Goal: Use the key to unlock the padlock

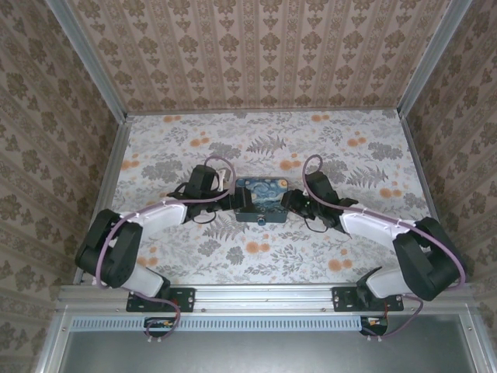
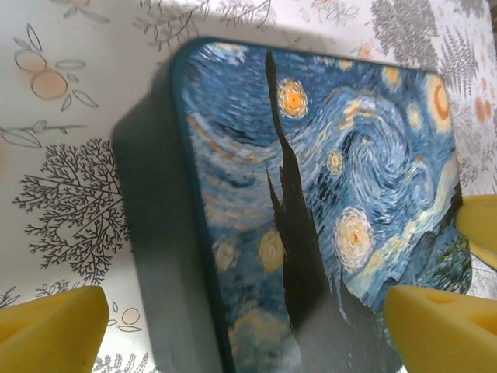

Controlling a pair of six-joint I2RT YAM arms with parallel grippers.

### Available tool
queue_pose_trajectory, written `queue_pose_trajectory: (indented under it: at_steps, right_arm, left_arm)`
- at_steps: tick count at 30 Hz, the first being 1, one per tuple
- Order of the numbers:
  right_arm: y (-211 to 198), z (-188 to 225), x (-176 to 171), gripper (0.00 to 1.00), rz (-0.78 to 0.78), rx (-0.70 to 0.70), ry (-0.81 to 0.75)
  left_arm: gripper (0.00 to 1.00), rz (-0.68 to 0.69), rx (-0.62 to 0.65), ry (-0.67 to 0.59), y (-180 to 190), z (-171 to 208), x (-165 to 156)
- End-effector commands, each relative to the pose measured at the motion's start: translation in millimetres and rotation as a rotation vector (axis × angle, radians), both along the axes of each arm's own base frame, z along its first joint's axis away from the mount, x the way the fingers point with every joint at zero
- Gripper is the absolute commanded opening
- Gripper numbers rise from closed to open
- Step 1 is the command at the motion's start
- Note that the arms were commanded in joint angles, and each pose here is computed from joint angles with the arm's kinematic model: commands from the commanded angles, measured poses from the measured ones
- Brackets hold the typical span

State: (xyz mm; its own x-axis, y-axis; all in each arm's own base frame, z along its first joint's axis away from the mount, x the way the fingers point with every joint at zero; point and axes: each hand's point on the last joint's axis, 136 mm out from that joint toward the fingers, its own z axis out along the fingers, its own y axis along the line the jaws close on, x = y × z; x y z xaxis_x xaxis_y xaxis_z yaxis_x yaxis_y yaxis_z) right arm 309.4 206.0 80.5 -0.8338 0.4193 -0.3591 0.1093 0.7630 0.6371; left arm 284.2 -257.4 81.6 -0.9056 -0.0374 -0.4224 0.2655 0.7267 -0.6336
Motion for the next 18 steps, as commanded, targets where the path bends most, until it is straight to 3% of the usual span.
queue_pose_trajectory:
  at_steps: [1,18]
  right_arm:
    - [8,-8,4,0.37,-0.015,0.007,0.026]
    - [30,-3,41,0.36,-0.015,0.031,0.020]
  left_arm:
    - [1.00,-0.005,-0.064,-0.002,-9,7,6]
    - [1.00,0.041,-0.131,0.016,-11,8,48]
